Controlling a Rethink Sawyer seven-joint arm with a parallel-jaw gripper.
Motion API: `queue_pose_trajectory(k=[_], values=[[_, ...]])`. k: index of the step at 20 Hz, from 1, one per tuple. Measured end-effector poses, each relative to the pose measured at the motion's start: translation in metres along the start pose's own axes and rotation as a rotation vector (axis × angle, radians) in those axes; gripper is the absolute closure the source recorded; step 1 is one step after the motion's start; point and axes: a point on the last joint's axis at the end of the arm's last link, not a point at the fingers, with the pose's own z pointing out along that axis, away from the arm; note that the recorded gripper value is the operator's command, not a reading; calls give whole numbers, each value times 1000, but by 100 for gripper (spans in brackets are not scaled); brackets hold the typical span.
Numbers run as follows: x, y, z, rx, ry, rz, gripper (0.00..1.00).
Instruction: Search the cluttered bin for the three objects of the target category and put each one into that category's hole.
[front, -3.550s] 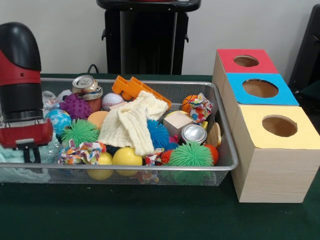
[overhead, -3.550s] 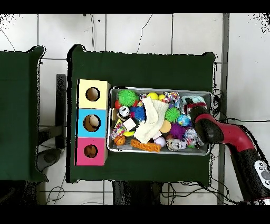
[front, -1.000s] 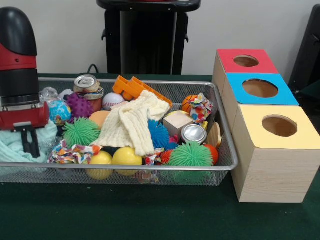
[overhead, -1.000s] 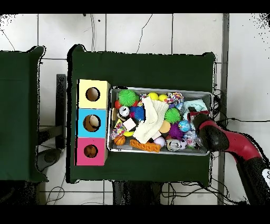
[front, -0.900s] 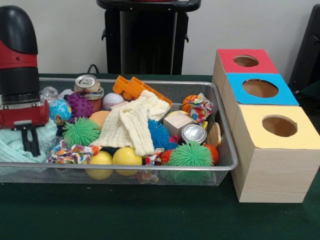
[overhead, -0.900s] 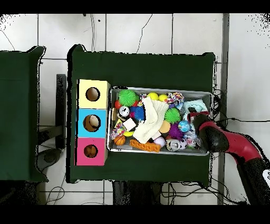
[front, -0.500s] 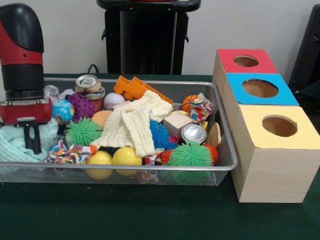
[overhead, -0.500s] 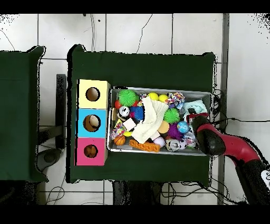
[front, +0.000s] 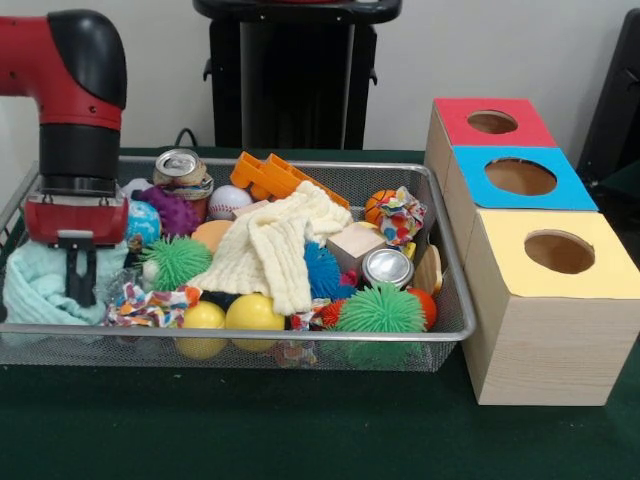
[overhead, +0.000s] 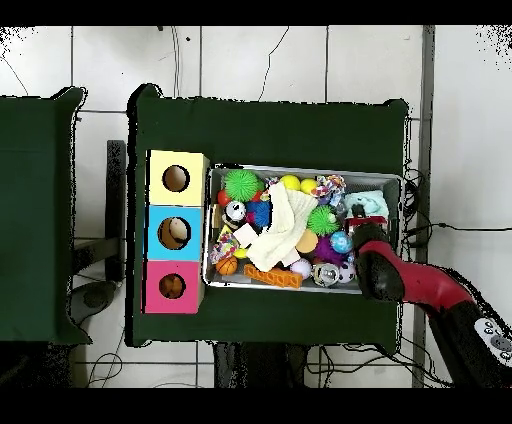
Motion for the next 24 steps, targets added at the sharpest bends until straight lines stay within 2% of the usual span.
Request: queue_pose_trajectory(k=[8,18,24], values=[[6,-6,-8,50,12,91,100],[7,-2,-14,50,35,179,100],[7,0,-17,68,32,223,100]])
